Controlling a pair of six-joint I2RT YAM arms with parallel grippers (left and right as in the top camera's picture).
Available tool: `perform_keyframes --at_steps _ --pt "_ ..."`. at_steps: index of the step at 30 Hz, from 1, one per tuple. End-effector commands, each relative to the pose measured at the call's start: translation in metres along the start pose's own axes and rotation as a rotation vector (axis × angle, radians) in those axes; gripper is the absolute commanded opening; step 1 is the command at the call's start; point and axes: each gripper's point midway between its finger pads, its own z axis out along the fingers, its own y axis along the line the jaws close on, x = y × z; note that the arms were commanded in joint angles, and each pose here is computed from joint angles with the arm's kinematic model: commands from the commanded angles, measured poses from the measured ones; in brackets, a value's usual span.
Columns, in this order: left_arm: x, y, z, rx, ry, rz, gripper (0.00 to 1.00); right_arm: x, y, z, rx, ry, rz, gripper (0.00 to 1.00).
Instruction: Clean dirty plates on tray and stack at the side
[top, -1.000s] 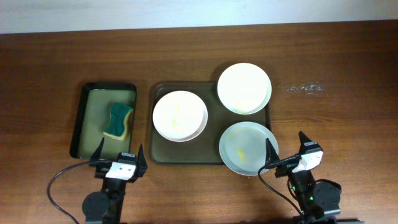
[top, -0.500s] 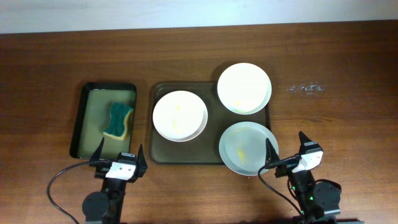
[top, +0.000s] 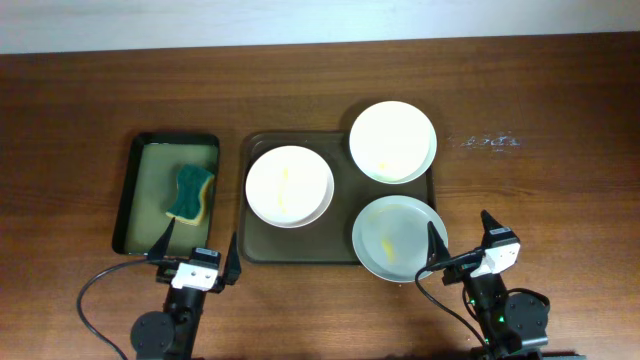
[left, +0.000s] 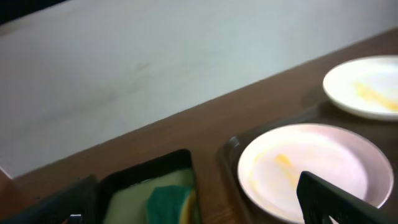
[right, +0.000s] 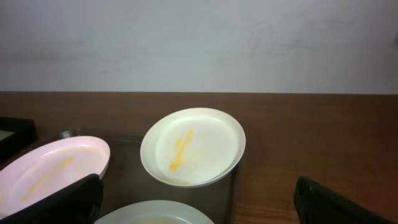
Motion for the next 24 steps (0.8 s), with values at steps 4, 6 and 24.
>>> perform_keyframes --at_steps 4,6,24 --pt "-0.058 0.021 -0.006 -0.030 -0.074 -0.134 0.99 -0.090 0.008 -0.019 -0.006 -0.161 -0.009 0.99" --pt "-0.074 0.026 -0.005 -0.030 -0.069 -0.135 0.99 -0.111 0.010 -0.022 -0.006 -0.163 -0.012 0.98" --pt "-0.127 0.057 0.106 0.227 0.821 -0.292 0.99 -0.159 0.033 0.079 -0.094 0.785 0.143 0.98"
